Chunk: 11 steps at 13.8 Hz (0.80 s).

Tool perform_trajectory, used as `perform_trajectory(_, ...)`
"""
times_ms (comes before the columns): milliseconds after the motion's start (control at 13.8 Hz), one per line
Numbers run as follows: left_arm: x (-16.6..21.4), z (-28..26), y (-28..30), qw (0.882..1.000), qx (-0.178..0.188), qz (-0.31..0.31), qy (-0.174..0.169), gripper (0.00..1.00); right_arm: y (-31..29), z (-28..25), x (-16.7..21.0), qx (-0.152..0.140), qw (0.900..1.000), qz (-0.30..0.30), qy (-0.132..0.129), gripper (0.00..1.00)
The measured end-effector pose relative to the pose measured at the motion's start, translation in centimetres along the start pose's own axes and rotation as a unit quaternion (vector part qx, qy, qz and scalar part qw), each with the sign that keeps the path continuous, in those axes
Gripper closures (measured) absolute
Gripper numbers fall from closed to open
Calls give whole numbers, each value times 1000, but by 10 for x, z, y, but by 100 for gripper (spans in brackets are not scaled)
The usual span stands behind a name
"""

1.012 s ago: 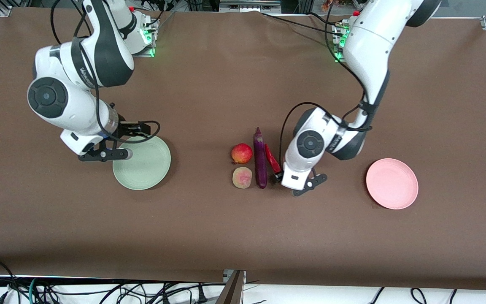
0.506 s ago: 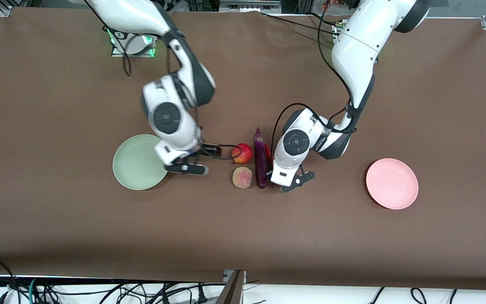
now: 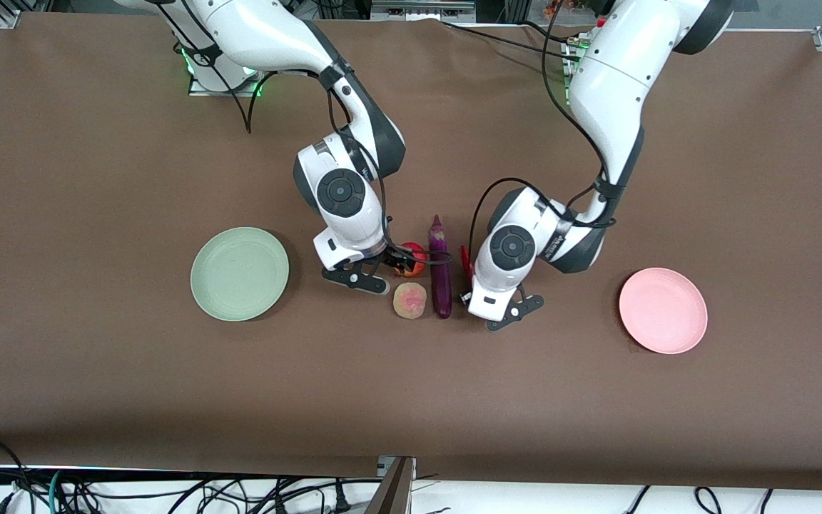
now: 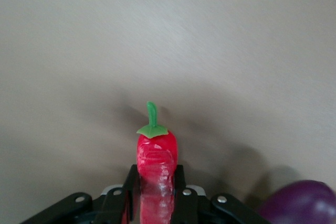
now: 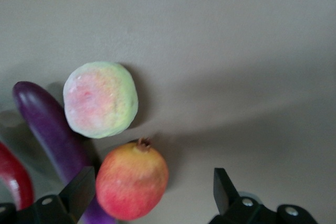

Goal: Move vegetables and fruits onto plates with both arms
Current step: 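Place the chili on the pink plate while the right gripper carries the pomegranate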

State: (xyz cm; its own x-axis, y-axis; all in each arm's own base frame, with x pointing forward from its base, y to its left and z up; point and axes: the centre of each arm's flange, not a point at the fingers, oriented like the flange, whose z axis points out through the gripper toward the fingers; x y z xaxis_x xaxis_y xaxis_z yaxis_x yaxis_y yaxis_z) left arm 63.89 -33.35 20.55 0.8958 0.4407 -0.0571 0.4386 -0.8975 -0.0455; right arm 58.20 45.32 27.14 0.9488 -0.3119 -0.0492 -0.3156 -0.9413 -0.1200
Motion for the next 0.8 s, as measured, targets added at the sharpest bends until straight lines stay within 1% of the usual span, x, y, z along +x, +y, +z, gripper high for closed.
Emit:
perform_trajectory(145,33,-35,-32,999,13,42,-10,71,0,3,1,14,1000,17,-12,0)
perform_trajectory(289,66,-69,-76,995,29,91,-28,71,0,10,0,20,999,30,-20,0)
perform_trajectory(434,100,-87,-125,985,50,158,-39,71,-2,21,-2,25,999,40,-20,0)
perform_trajectory(578,138,-89,-177,972,78,218,-38,71,-8,34,-10,30,998,45,-20,0)
perform_trajectory(723,169,-79,-228,962,91,254,-50,71,-12,46,-16,34,998,50,-20,0)
perform_trajectory(795,181,-70,-251,958,93,264,-58,71,-13,50,-18,34,998,52,-21,0)
